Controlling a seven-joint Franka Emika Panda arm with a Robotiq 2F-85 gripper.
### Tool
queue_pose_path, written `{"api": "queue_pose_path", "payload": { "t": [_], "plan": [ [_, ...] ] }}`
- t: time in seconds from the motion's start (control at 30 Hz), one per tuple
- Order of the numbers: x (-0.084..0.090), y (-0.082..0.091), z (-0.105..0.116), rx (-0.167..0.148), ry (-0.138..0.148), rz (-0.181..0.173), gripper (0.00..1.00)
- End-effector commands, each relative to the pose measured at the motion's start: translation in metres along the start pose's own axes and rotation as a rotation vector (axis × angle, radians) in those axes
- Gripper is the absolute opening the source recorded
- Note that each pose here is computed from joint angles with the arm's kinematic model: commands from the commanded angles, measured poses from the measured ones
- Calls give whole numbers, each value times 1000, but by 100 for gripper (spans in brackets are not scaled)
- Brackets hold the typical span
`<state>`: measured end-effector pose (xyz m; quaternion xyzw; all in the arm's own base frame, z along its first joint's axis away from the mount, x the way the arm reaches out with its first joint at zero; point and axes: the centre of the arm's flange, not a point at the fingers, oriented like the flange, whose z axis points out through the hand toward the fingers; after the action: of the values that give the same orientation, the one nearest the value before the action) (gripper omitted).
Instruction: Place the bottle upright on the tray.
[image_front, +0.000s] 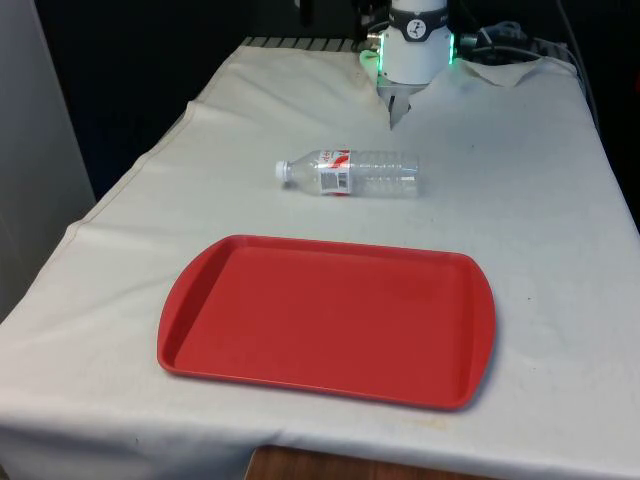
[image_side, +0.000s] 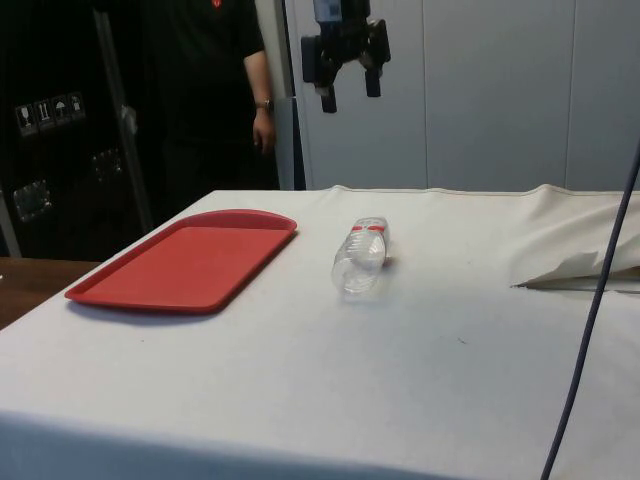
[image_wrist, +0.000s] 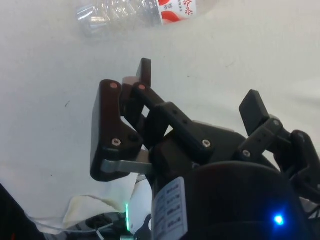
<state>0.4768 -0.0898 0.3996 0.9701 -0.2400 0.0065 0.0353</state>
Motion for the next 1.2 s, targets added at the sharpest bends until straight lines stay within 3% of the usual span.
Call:
{"api": "queue_pose_path", "payload": {
  "t": [0.0, 0.13, 0.17, 0.47, 0.5, 0.53, 0.73, 0.77, 1.0, 1.07, 1.17],
  "plan": [
    [0, 0, 2, 13, 1, 18, 100],
    [0, -1, 4, 22, -6, 39, 100],
    [-1, 0, 3, 12, -9, 29, 100],
    [0, -1, 11, 36, -26, 99, 100],
    [0, -1, 10, 27, -31, 88, 100],
    [0, -1, 13, 37, -31, 110, 100],
    [0, -2, 19, 41, -46, 149, 100],
    [0, -2, 18, 32, -51, 142, 100],
    [0, -2, 27, 47, -66, 199, 100],
    [0, -3, 27, 39, -75, 199, 100],
    [0, -3, 32, 57, -79, 229, 100]
  ]
}}
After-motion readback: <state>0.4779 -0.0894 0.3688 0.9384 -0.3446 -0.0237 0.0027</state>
